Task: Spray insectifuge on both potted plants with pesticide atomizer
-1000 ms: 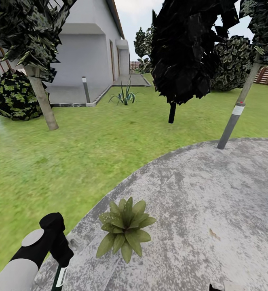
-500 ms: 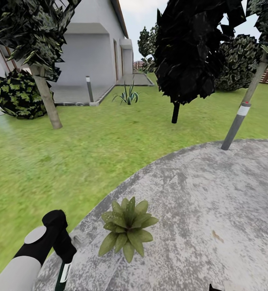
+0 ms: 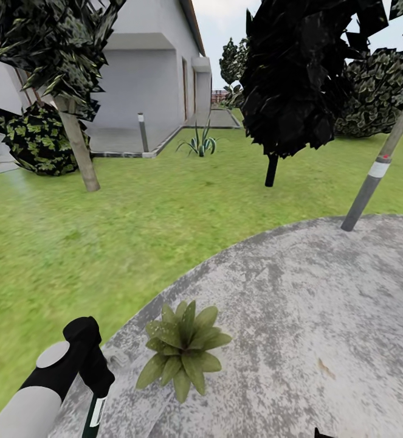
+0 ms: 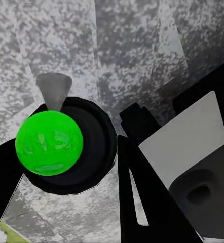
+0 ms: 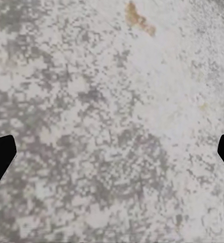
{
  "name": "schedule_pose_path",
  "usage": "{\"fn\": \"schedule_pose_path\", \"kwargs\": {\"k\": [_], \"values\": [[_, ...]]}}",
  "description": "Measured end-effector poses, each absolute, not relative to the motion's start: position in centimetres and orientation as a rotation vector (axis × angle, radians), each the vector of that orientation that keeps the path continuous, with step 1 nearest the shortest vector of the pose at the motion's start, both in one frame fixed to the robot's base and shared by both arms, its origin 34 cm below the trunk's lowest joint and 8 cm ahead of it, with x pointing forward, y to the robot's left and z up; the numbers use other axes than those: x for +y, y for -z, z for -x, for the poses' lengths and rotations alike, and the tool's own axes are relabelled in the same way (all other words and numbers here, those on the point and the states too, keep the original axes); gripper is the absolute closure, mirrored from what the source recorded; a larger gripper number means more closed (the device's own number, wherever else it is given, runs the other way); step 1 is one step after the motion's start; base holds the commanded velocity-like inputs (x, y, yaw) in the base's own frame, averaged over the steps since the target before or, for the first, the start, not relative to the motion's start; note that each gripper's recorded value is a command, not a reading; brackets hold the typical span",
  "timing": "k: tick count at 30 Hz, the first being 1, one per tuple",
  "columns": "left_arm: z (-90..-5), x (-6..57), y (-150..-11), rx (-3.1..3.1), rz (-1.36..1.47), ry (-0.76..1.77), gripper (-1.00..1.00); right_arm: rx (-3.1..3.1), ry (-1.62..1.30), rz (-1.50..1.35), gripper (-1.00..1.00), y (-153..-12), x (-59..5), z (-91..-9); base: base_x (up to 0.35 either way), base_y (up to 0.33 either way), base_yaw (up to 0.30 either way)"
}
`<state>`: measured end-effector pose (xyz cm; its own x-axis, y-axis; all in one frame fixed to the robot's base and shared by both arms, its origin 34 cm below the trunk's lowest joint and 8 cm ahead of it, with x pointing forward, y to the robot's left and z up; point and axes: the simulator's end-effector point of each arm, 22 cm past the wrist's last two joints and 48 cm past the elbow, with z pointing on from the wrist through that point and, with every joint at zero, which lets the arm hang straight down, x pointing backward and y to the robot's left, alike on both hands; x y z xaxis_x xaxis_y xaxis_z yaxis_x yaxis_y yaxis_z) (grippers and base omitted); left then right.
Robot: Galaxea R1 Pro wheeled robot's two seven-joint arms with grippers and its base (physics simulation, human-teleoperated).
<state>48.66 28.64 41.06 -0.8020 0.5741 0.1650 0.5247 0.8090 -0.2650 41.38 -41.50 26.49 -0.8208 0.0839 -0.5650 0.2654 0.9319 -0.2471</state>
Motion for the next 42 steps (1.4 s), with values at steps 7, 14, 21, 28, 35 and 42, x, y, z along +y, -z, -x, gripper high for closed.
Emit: {"fn": "schedule_pose_path", "kwargs": {"k": [7, 14, 21, 28, 35, 42], "values": [[-48.5, 28.6, -41.0, -2.756, 0.848, -0.307, 1.0, 2.517, 0.425, -0.249, -1.0, -26.4, -41.4, -41.4, 0.129, 0.014, 0.045], [-48.5, 28.7, -40.9, -2.755, 0.847, -0.304, 1.0, 2.518, 0.423, -0.248, -1.0, -26.4, -41.3, -41.4, -0.206, 0.0, 0.256], [-48.8, 29.5, -40.5, -2.769, 0.851, -0.252, 1.0, 2.518, 0.422, -0.249, -1.0, -26.4, -41.2, -41.4, -0.239, 0.0, 0.243], [-49.1, 28.5, -40.3, -2.799, 0.842, -0.308, 1.0, 2.518, 0.422, -0.249, -1.0, -26.4, -41.2, -41.4, -0.019, 0.0, 0.023], [-50.8, 29.3, -39.8, -2.878, 0.835, -0.242, 1.0, 2.518, 0.419, -0.249, -1.0, -26.4, -41.2, -41.4, 0.0, 0.0, 0.0], [-48.8, 29.7, -36.7, -2.861, 0.808, -0.261, 1.0, 2.518, 0.418, -0.25, -1.0, -26.4, -41.2, -41.4, 0.0, 0.0, 0.0]]}}
